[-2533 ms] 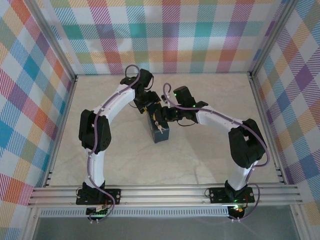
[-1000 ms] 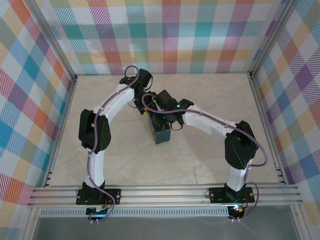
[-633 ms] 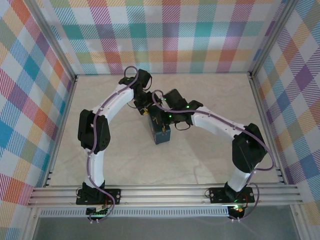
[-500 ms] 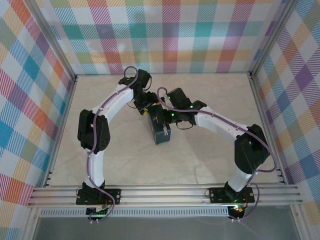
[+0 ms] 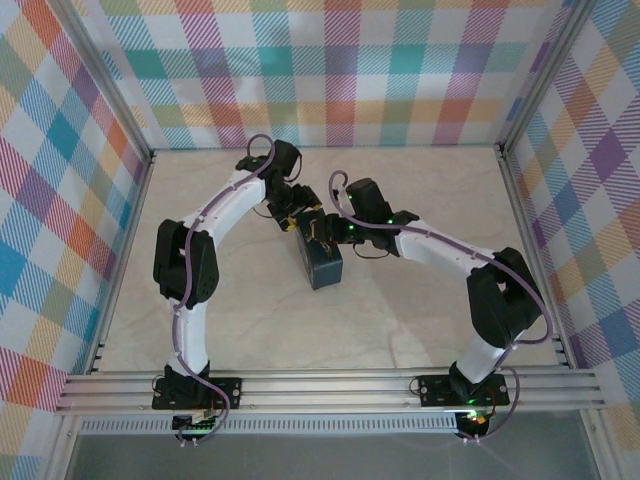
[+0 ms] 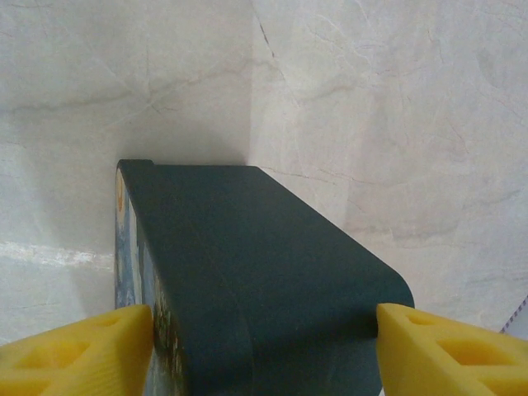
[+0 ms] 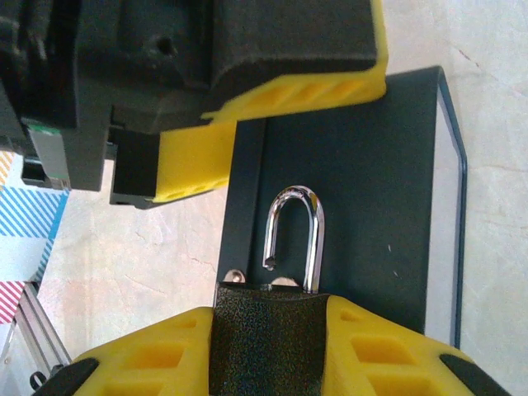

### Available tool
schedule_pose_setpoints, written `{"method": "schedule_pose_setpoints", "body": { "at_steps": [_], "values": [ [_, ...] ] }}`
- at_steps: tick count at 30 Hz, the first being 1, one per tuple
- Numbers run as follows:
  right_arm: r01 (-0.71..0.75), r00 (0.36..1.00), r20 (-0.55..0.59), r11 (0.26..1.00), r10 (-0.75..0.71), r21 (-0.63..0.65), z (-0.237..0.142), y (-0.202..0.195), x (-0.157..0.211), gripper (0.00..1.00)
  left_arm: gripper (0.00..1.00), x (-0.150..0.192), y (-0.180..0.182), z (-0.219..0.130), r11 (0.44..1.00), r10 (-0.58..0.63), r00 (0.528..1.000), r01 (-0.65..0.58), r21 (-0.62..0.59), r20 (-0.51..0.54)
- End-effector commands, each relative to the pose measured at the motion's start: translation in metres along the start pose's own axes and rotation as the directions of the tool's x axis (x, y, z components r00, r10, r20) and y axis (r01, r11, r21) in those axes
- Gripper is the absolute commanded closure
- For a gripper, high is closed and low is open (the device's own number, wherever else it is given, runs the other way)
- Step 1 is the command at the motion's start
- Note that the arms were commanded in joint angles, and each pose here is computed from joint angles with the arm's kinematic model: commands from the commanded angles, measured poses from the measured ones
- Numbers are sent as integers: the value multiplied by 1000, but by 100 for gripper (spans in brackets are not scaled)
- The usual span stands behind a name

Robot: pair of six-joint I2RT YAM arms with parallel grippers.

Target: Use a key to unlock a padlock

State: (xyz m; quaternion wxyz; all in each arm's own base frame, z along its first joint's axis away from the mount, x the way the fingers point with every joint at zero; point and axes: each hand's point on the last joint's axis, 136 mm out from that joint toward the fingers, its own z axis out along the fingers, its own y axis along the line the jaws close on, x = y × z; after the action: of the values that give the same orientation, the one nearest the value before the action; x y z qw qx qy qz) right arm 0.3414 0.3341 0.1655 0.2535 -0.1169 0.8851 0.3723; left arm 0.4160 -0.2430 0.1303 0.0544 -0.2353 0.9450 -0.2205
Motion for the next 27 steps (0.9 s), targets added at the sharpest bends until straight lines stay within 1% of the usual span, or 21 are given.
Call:
{"method": "schedule_pose_setpoints", "body": {
  "at_steps": [1,6,8,12,15,18,22,27],
  "values": [
    [29,995,94,997,-23,-71,-2,18,-25,70,32,22,48,23,984,-82,992,65,-169,-97],
    [30,994,107,999,-25,-39,-21,13,-29,70,29,3,42,8,989,-85,994,76,-124,-65],
    [20,993,115,999,-16,-33,-35,9,-31,70,27,-6,31,-2,995,-60,997,56,-80,-55],
    [5,994,107,1000,-7,18,-60,-10,-28,70,24,-16,4,-16,1000,7,997,-6,18,-74],
    [-42,993,118,996,33,77,-77,-41,-21,69,23,-22,-1,-16,998,1,995,6,59,-102],
    [-110,989,116,979,90,171,-91,-86,-7,68,23,-29,1,-19,997,-6,995,14,79,-101],
    [-183,983,77,929,167,322,-91,-147,24,65,22,-41,10,-33,998,9,999,-6,68,-51],
    [-216,975,47,883,217,418,-82,-186,43,64,22,-49,22,-59,998,25,1000,-26,54,17]
  ]
}}
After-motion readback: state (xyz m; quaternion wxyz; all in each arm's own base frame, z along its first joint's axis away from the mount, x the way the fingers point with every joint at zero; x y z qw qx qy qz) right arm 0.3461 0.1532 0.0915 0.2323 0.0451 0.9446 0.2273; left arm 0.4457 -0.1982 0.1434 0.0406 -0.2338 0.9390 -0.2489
